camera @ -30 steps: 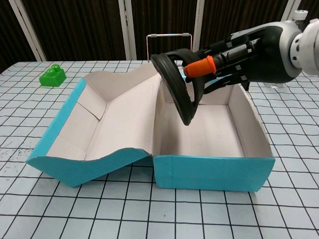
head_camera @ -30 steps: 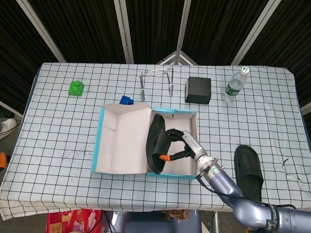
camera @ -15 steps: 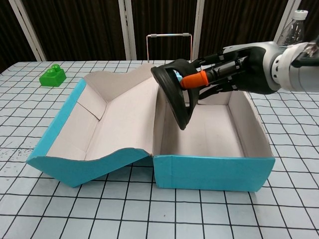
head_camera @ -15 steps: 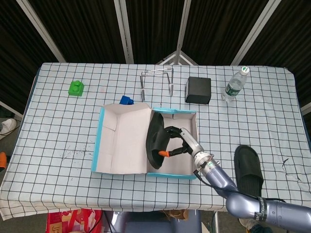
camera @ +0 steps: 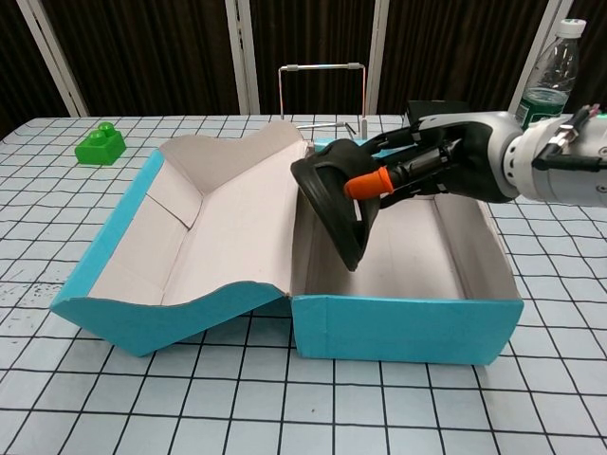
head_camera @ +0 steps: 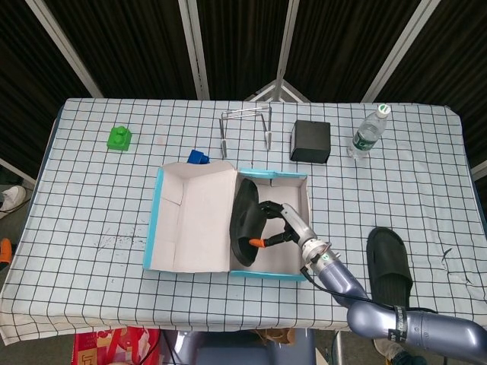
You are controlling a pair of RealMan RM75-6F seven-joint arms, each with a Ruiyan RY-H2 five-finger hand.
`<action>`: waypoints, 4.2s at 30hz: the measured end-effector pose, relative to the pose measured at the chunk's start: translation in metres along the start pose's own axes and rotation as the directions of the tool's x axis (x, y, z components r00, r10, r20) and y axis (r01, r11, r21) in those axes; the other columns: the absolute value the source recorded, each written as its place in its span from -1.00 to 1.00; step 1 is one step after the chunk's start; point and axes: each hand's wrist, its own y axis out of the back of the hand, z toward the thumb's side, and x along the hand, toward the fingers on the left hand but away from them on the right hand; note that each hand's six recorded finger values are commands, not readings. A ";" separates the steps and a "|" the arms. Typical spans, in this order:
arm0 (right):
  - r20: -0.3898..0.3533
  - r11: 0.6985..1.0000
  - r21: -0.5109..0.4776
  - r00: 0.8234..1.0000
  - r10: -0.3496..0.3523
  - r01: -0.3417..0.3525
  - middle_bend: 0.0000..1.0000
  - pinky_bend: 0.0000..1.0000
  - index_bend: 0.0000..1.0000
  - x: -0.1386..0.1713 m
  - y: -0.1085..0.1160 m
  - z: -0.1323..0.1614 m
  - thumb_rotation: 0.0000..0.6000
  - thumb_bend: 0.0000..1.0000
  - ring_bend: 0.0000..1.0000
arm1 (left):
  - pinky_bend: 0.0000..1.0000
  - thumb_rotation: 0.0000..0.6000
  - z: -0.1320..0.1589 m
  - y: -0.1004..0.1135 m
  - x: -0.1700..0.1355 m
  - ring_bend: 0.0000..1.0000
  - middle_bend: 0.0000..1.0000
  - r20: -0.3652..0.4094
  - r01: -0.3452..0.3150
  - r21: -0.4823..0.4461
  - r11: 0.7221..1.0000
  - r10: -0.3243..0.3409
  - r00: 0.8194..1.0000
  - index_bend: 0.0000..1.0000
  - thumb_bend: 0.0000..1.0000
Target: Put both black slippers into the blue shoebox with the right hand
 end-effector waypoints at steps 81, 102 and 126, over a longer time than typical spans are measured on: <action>0.086 0.873 0.487 0.996 -0.025 -0.020 -0.91 -0.82 -0.90 0.001 -0.009 -0.025 1.00 -0.47 -0.88 | -0.96 1.00 0.001 0.003 -0.002 -1.00 -0.99 0.007 -0.002 -0.008 1.000 0.002 1.000 -0.71 0.41; 0.184 0.812 0.571 0.983 0.018 -0.122 -1.00 -0.82 -1.00 0.029 0.026 -0.005 1.00 -0.78 -0.94 | -0.96 1.00 0.002 0.002 -0.003 -1.00 -0.99 0.008 0.005 -0.009 1.000 -0.005 1.000 -0.71 0.41; 0.263 0.628 0.775 0.869 -0.419 0.068 -1.00 -0.82 -1.00 0.128 0.216 -0.056 1.00 -0.78 -0.94 | -0.95 1.00 0.001 0.007 0.000 -1.00 -0.99 0.023 -0.065 -0.002 0.998 0.065 0.998 -0.71 0.41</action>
